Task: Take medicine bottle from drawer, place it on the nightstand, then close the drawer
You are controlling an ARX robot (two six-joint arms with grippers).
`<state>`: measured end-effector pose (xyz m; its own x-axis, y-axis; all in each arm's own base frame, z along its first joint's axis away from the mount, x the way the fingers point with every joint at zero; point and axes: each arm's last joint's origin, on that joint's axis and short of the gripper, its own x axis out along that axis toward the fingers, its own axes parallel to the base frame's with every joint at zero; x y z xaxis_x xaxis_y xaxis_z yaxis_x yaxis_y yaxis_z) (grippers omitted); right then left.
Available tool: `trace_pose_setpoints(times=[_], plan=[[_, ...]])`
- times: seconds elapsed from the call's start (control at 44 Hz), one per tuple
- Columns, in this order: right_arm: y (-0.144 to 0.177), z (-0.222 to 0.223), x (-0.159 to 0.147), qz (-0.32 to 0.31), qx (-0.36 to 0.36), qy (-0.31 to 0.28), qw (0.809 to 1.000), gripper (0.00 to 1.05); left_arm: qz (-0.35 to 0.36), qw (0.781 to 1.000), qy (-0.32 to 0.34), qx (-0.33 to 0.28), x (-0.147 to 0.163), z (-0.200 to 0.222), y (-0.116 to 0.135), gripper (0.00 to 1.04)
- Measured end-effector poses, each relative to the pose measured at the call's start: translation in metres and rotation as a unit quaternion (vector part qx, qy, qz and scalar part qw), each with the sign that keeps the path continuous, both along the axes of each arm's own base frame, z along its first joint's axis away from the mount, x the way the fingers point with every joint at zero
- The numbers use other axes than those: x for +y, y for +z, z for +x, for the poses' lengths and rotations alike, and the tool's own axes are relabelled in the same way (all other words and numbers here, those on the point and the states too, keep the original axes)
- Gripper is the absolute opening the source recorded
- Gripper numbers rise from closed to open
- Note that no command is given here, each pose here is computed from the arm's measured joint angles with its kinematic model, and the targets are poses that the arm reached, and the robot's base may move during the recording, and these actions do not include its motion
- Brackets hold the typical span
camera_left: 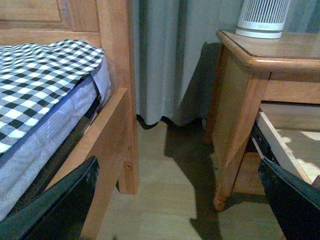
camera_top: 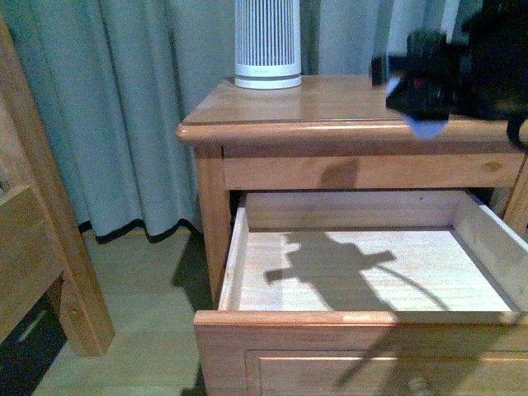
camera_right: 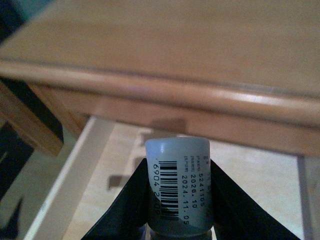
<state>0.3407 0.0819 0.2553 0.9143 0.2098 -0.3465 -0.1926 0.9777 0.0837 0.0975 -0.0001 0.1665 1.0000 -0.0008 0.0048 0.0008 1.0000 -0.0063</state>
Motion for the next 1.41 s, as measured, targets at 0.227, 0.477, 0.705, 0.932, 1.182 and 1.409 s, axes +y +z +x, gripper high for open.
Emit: trace_pose_setpoints(times=[0.227, 0.477, 0.705, 0.932, 1.182, 1.409], plan=[[0.063, 0.036, 0.002, -0.031, -0.128, -0.008, 0.991, 0.29, 0.0, 1.0, 0.0, 0.0, 0.0, 0.0, 0.0, 0.98], [0.057, 0.092, 0.011, -0.095, -0.166, -0.022, 0.981, 0.29, 0.0, 1.0, 0.0, 0.0, 0.0, 0.0, 0.0, 0.98], [0.024, 0.132, 0.009, -0.14, -0.145, -0.053, 0.978, 0.29, 0.0, 1.0, 0.0, 0.0, 0.0, 0.0, 0.0, 0.98], [0.011, 0.142, 0.002, -0.146, -0.129, -0.062, 0.979, 0.29, 0.0, 1.0, 0.0, 0.0, 0.0, 0.0, 0.0, 0.98], [-0.013, 0.157, -0.005, -0.145, -0.098, -0.069, 0.982, 0.29, 0.0, 1.0, 0.0, 0.0, 0.0, 0.0, 0.0, 0.98], [-0.022, 0.161, -0.009, -0.138, -0.088, -0.074, 0.984, 0.6, 0.0, 1.0, 0.0, 0.0, 0.0, 0.0, 0.0, 0.98]])
